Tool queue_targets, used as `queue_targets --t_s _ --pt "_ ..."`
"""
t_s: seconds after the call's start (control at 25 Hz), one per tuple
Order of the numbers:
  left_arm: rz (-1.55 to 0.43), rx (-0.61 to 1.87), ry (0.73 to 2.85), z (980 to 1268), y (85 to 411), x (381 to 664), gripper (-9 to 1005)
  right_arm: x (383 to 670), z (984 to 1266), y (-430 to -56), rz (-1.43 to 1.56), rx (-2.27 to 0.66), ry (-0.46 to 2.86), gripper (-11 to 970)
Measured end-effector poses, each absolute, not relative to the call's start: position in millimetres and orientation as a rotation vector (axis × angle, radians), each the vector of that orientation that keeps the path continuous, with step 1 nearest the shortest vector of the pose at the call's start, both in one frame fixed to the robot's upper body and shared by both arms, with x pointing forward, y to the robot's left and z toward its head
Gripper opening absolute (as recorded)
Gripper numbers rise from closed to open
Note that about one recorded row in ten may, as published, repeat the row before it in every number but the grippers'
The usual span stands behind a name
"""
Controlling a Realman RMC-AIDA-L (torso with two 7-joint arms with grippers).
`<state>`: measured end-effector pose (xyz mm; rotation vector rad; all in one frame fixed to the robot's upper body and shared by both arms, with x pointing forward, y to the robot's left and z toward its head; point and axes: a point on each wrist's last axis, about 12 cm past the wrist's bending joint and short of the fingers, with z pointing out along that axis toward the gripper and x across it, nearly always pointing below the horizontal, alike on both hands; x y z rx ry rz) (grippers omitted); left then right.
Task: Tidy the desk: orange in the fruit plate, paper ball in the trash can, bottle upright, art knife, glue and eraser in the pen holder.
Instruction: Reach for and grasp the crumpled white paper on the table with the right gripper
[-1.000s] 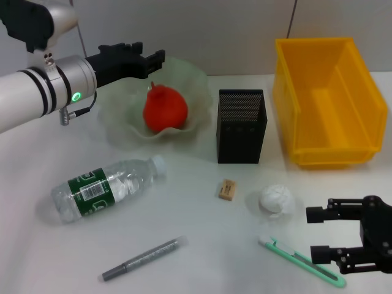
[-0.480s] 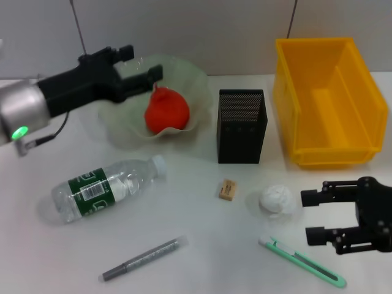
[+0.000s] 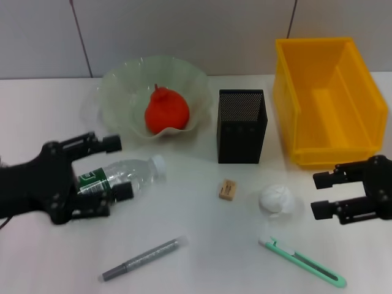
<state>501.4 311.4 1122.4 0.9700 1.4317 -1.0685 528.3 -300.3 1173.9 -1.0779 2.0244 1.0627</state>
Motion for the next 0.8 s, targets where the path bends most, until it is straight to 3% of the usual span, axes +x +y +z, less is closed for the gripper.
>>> queue_targets --t_s 0.48,0.8 --pt "-1.042 0.971 1.456 1111 323 485 855 568 1196 -270 0.758 -1.012 2.485 738" --pt "-1.071 0.951 1.461 1106 318 485 855 590 1171 -237 0.584 -0.947 2.629 737"
